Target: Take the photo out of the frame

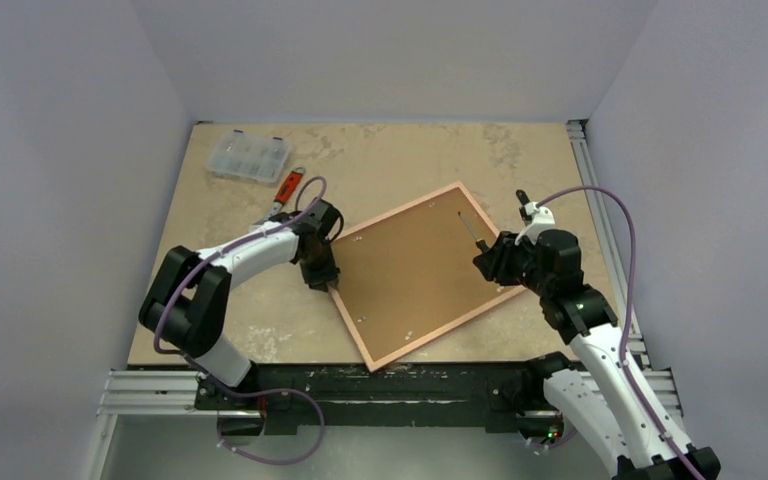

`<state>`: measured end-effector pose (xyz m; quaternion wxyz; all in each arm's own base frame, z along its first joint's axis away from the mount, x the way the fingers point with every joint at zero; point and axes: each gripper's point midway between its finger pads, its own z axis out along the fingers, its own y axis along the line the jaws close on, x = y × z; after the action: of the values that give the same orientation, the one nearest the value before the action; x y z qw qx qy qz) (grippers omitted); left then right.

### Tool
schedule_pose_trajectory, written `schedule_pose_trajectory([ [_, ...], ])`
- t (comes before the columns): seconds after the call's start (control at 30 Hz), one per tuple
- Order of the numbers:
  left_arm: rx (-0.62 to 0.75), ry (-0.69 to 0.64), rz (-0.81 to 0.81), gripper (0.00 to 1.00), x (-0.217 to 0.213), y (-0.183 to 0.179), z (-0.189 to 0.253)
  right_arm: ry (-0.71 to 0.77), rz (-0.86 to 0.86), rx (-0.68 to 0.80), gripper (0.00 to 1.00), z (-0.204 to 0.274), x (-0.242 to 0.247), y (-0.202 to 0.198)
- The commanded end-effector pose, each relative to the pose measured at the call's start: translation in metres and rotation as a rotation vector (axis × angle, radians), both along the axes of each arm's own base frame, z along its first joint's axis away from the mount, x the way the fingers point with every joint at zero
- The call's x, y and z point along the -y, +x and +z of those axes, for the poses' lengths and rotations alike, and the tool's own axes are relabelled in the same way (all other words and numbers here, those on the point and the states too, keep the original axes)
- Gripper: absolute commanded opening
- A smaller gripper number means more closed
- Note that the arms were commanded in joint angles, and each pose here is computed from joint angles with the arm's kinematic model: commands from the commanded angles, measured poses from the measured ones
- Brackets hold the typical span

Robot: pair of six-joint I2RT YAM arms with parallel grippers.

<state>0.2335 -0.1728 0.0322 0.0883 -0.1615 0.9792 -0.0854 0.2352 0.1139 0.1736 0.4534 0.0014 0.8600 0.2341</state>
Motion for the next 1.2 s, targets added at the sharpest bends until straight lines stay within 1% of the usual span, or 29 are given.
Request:
schedule_pose_trajectory([
  [0.0,0.043,0.129,-0.276,0.00,-0.031,0.025,0.011,0.016,0.024,0.052,0.00,0.011,-0.005,0.006],
  [0.1,0.044,0.161,-0.346,0.00,-0.038,0.038,0.017,0.015,0.027,0.050,0.00,0.010,-0.005,0.006],
  [0.23,0.063,0.251,-0.416,0.00,-0.052,0.054,0.029,0.015,0.033,0.043,0.00,0.009,-0.006,0.006],
  [0.37,0.058,0.396,-0.484,0.00,-0.073,0.068,0.036,0.015,0.037,0.037,0.00,0.007,-0.007,0.006],
  [0.43,0.061,0.445,-0.489,0.00,-0.080,0.073,0.037,0.014,0.037,0.035,0.00,0.006,-0.007,0.007],
  [0.57,0.049,0.422,-0.490,0.00,-0.074,0.076,0.032,0.013,0.045,0.017,0.00,0.002,-0.009,0.007],
  [0.7,0.011,0.440,-0.469,0.00,-0.077,0.080,0.027,0.010,0.051,-0.001,0.00,-0.001,-0.010,0.008],
  [0.87,-0.020,0.378,-0.429,0.01,-0.080,0.082,0.022,0.001,0.053,-0.037,0.00,-0.009,-0.011,0.009],
  [0.93,-0.019,0.360,-0.405,0.10,-0.083,0.084,0.023,-0.002,0.054,-0.046,0.00,-0.011,-0.011,0.010],
  [1.07,0.013,0.319,-0.383,0.39,-0.081,0.086,0.030,-0.006,0.054,-0.065,0.00,-0.016,-0.011,0.010],
  [1.13,0.027,0.309,-0.378,0.49,-0.079,0.085,0.032,-0.014,0.047,-0.084,0.00,-0.018,-0.011,0.011],
  [1.17,0.030,0.305,-0.375,0.51,-0.079,0.085,0.033,-0.021,0.036,-0.104,0.00,-0.019,-0.009,0.011],
])
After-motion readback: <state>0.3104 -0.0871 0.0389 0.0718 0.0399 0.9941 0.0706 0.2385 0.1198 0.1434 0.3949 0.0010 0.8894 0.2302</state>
